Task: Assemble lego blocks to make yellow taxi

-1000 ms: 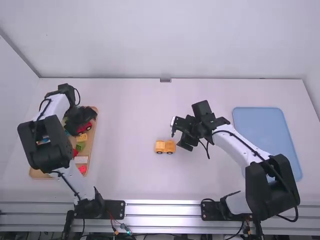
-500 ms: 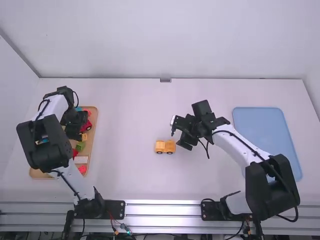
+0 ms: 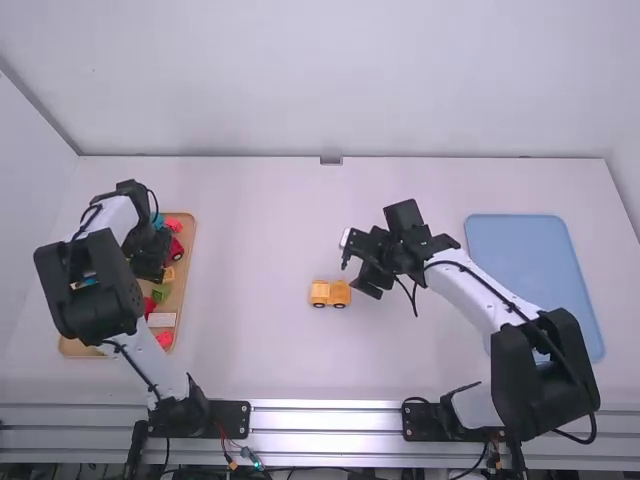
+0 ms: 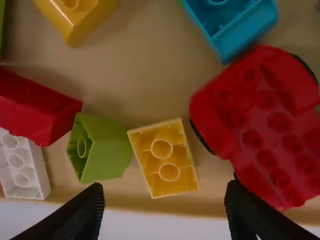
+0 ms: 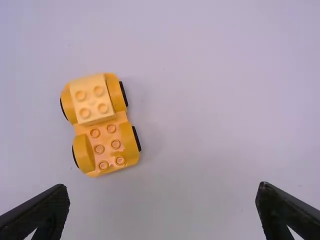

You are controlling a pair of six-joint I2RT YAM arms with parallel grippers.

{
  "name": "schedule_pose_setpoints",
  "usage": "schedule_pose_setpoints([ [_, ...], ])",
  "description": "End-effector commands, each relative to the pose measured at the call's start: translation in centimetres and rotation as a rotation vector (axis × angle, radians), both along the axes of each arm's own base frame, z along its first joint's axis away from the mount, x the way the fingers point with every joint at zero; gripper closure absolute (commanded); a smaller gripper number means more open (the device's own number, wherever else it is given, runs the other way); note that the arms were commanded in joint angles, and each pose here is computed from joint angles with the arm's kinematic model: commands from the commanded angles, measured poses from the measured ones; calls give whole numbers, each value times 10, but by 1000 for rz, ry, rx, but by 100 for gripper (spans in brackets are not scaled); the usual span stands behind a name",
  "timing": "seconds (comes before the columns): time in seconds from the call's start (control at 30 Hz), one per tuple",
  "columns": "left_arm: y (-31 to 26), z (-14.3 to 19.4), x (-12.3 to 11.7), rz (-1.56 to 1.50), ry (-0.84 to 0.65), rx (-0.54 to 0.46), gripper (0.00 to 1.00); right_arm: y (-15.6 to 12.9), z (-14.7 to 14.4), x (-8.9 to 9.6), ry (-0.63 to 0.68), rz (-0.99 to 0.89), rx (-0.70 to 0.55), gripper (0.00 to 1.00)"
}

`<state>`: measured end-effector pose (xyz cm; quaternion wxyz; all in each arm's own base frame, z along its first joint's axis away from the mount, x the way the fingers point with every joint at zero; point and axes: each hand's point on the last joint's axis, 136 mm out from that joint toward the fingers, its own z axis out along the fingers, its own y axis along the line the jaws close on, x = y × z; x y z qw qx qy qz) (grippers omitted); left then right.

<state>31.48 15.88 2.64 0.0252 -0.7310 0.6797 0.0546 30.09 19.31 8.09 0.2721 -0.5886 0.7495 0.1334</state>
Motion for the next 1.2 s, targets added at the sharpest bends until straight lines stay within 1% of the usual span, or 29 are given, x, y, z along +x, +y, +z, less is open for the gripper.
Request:
schedule_pose_setpoints([
  [0.0,-3,-10,-9,12,25,-18,41,6,14,3,-24,1,27,2],
  [0.27,-6,-24,-7,5,-3,-11,44,5,14,4,-24,0,27,2],
  [0.37,-10,-29,-4,5,-28,-28,50,6,14,4,-24,1,27,2],
  [0.43,-11,-31,-2,4,-37,-32,50,6,14,3,-24,2,27,2],
  [0.47,-12,-34,-1,2,-50,-38,52,6,14,3,-24,2,28,2],
  [0.67,-13,-43,-7,57,-47,-34,61,5,14,4,-22,-2,28,2],
  [0.77,-12,-46,-7,57,-58,-34,62,5,14,4,-22,-2,28,2],
  [0.83,-12,-47,-7,56,-60,-29,67,5,14,4,-22,-2,28,2],
  [0.9,-13,-47,-6,49,-64,-30,73,5,14,4,-23,-2,28,2],
  [1.03,-7,-42,0,-6,-78,-23,75,5,14,4,-22,-2,28,2],
  [1.13,-4,-24,12,-125,-96,-33,77,7,15,4,-24,3,38,2],
  [1.17,-4,-24,12,-125,-96,-33,77,7,15,4,-24,3,38,2],
])
